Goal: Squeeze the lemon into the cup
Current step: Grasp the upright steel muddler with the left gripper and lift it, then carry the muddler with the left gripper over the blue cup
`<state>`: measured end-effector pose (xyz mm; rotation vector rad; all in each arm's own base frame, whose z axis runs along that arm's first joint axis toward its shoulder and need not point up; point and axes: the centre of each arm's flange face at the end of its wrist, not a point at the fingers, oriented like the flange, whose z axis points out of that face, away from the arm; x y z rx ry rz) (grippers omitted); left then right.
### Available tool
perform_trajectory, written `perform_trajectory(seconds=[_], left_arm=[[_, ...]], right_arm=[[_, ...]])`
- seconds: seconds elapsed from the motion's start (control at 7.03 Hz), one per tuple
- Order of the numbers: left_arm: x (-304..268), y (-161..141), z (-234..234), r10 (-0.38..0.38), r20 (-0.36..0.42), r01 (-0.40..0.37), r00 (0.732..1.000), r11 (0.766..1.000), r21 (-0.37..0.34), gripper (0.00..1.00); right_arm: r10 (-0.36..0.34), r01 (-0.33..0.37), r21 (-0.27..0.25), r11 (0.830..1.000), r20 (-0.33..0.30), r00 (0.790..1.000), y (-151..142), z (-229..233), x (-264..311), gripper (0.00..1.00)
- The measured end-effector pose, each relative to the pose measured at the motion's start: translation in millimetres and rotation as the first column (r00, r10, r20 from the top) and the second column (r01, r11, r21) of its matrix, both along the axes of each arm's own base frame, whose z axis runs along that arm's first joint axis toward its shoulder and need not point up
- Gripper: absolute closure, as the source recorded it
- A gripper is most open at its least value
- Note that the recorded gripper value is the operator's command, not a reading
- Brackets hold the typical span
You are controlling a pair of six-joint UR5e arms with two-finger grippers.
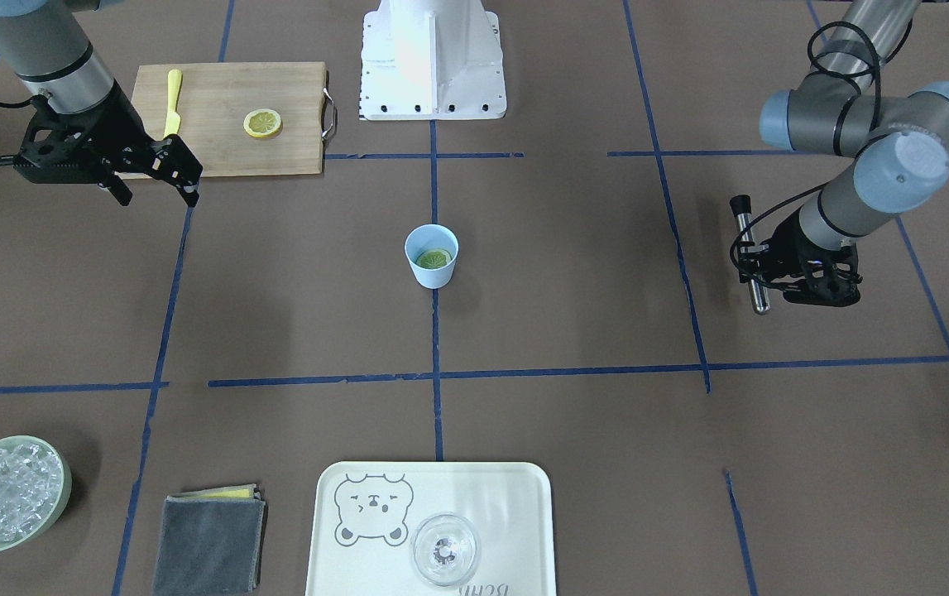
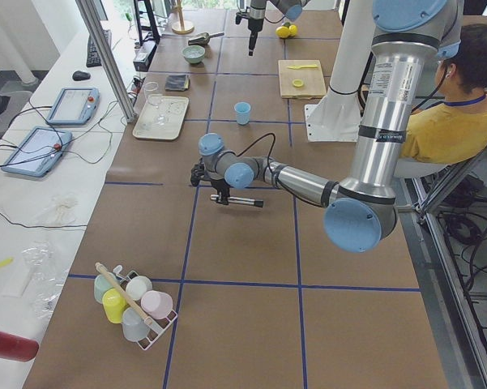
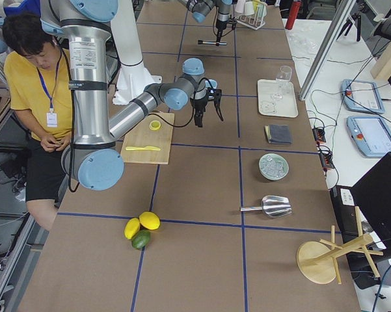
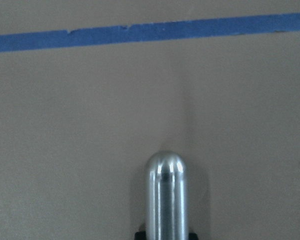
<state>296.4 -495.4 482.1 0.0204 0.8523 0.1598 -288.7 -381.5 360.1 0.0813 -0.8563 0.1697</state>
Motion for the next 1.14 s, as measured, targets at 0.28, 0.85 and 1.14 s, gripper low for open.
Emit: perform_trajectory(seconds=[0.28,0.85,1.14], left_arm=[[-18.5,17.4,-95.3,-0.030,-0.093,0.046,0.995,0.983,0.175,1.00],[7.4,54.3,-289.4,0.000,-0.292,0.152,0.956,0.854,0.498,1.00],[43.4,73.0,-360.0,-0.001,-0.382,0.251,0.924,0.755,0.606,1.00]], right_arm=[[0.004,-0.004,0.001,1.000,0.002,1.000,0.7,-1.0,2.8,0.00],[0.011,-0.011,-0.010,1.000,-0.009,1.000,1.9,5.4,6.0,0.00],[0.015,-0.016,-0.020,1.000,-0.020,1.000,3.0,11.7,8.4,0.00]])
